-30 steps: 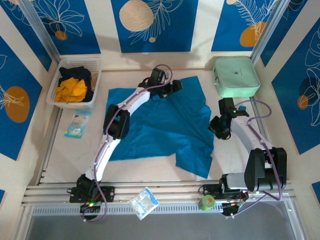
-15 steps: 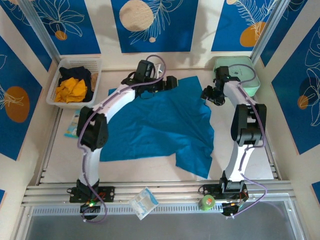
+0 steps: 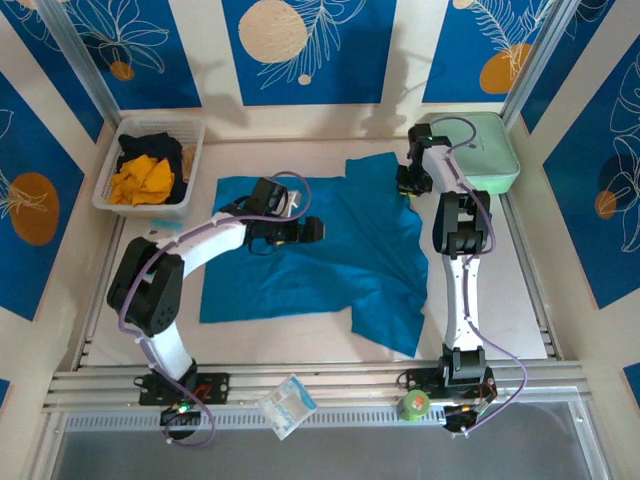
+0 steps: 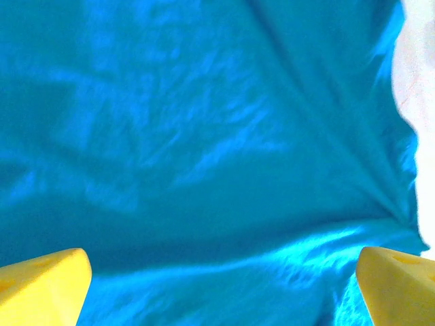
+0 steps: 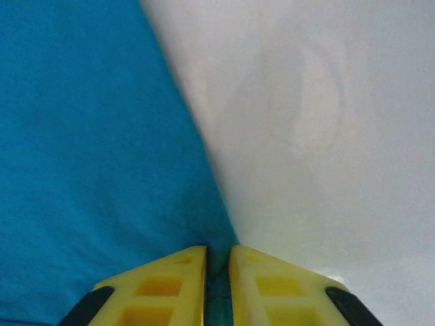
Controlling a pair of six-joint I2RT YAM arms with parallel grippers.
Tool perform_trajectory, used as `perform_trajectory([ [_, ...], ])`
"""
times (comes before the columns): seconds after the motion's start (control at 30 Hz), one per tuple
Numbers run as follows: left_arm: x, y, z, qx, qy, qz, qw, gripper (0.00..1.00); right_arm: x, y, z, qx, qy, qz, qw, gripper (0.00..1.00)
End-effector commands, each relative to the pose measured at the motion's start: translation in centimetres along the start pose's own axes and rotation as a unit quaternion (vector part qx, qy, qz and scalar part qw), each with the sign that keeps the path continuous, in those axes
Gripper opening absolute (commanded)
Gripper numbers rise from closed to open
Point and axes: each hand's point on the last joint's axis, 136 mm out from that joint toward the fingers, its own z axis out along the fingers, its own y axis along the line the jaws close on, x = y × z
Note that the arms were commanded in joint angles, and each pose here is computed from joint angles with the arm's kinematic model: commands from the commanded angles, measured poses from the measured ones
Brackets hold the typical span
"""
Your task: Fold and stack the t-shirts
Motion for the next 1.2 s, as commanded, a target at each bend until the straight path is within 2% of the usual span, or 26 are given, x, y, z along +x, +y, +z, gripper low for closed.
perform_trajectory([
  [0.0, 0.0, -0.1, -1.7, -0.015, -0.020, 0.020, 0.999, 1.00, 1.6, -0.7, 1.6, 0.063, 0.042, -0.035, 0.997, 0.08],
  [0.1, 0.7, 0.8, -2.1, -0.036, -0.015, 0.023, 0.999, 1.00, 0.6, -1.3, 2.4, 0.098, 0.032, -0.053, 0.993, 0.00],
  [0.23, 1.3, 2.1, -2.6, -0.070, -0.010, 0.028, 0.997, 1.00, -1.2, -2.8, 3.3, 0.139, 0.002, -0.059, 0.988, 0.00],
  [0.37, 2.3, 4.4, -2.6, -0.123, -0.003, 0.023, 0.992, 1.00, -4.0, -3.9, 2.2, 0.150, -0.053, -0.049, 0.986, 0.00],
  [0.5, 4.2, 8.6, -1.7, -0.208, 0.016, -0.003, 0.978, 1.00, -7.5, -3.3, -0.1, 0.154, -0.125, -0.068, 0.978, 0.00],
  [0.67, 7.3, 13.4, 0.4, -0.290, 0.052, -0.034, 0.955, 0.98, -10.9, -1.7, -2.4, 0.187, -0.200, -0.126, 0.954, 0.00],
  [0.83, 8.8, 15.6, 2.2, -0.321, 0.077, -0.044, 0.943, 0.96, -11.6, -1.1, -1.7, 0.217, -0.215, -0.161, 0.939, 0.00],
  [0.93, 9.2, 16.1, 2.7, -0.328, 0.085, -0.047, 0.940, 0.96, -10.7, -1.2, -1.4, 0.205, -0.199, -0.141, 0.948, 0.32],
  [0.97, 9.1, 16.1, 2.7, -0.327, 0.084, -0.047, 0.940, 0.96, -10.3, -1.2, -1.6, 0.197, -0.192, -0.132, 0.952, 0.39],
  [1.1, 7.5, 14.5, 2.3, -0.303, 0.065, -0.034, 0.950, 0.96, -9.0, -0.9, -4.5, 0.165, -0.182, -0.091, 0.965, 0.55],
  [1.17, 5.6, 12.9, 1.5, -0.283, 0.048, -0.018, 0.958, 0.96, -8.0, -0.7, -7.4, 0.150, -0.186, -0.070, 0.969, 0.58],
])
